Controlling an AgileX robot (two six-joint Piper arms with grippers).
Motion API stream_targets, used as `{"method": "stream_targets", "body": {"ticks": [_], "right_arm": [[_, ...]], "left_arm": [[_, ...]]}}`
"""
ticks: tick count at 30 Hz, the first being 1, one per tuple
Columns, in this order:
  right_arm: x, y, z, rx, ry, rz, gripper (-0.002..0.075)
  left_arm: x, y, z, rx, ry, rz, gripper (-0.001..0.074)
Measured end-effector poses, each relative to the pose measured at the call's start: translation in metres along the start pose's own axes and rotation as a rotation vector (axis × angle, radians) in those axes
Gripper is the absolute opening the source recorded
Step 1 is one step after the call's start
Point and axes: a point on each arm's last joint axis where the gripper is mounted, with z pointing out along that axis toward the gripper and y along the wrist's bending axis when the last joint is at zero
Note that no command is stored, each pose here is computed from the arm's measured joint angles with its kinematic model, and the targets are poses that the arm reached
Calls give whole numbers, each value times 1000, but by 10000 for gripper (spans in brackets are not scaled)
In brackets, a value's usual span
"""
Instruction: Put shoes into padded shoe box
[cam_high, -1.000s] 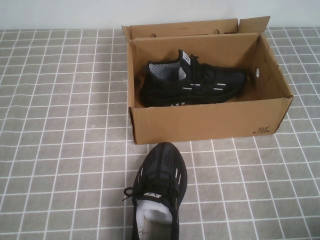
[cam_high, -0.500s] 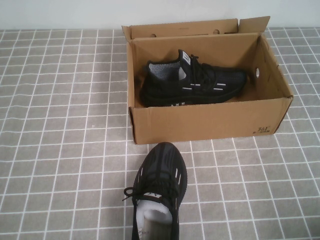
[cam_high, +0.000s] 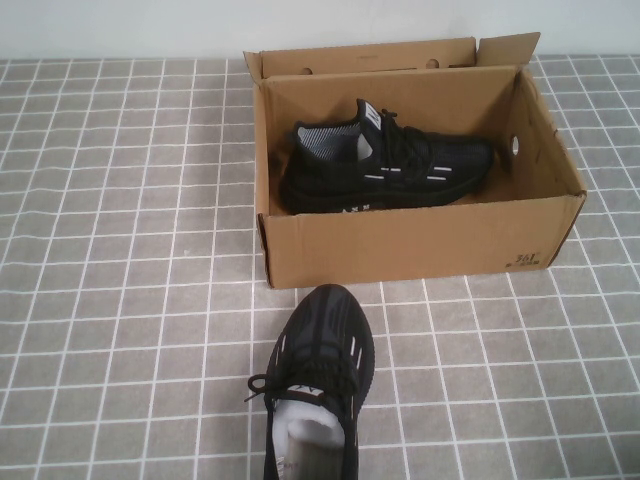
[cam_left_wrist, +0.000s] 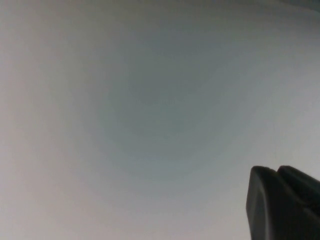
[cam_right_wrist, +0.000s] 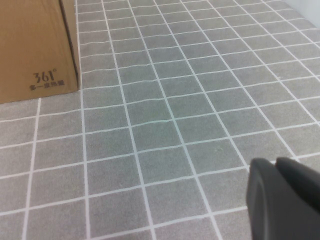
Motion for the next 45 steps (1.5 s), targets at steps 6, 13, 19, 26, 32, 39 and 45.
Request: {"method": "stream_targets", "body": {"ticks": [6,13,19,26,32,39,45], "right_arm": [[0,0,0,0,0,0,-8],[0,0,0,0,0,0,-8],[0,0,0,0,0,0,-8],[0,0,0,0,0,0,-8],[0,0,0,0,0,0,-8],[0,0,0,0,0,0,-8],[0,0,0,0,0,0,-8]], "left_arm": [[-23,-7,25,-36,212,-2,-4],[13,0,48,-119,655,30,-4],[36,5,57,-162,783,-9,-4],[59,7,79,-117,1157,130,-4],[80,-8,107,212,1416,199,-4],[126,-25,109,515,1595,43,-4],[148,-55,101,749,1625,66,-4]]}}
